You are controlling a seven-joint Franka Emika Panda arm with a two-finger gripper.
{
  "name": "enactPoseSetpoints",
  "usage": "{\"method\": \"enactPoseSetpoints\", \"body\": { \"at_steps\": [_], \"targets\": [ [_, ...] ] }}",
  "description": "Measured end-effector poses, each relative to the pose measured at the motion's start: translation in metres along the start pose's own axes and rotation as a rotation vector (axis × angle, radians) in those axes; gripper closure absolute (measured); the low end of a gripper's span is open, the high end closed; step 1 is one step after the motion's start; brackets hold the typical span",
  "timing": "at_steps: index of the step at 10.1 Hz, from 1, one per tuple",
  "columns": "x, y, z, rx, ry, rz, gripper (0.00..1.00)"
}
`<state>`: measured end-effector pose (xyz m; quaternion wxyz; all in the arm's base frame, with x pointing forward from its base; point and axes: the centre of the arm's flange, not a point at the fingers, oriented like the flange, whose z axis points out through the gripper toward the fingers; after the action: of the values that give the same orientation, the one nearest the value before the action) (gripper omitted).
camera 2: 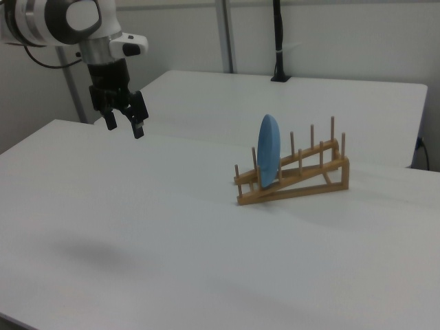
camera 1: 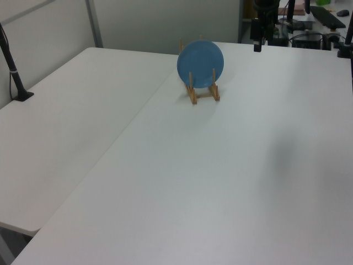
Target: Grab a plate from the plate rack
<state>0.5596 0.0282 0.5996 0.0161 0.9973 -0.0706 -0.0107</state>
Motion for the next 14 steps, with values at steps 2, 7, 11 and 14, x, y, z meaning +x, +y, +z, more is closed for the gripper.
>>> {"method": "enactPoseSetpoints", "body": {
  "at_steps": [2,7,11,14],
  "targets": [
    [0.000,-0.001,0.001,-0.001,-0.003,-0.002,0.00],
    [0.000,-0.001,0.003,-0.001,-0.006,-0.001,0.00],
    [0.041,0.040,0.012,-0.011,0.146,-0.011,0.00],
    [0.103,0.088,0.040,-0.083,0.351,0.031,0.06]
  ]
}}
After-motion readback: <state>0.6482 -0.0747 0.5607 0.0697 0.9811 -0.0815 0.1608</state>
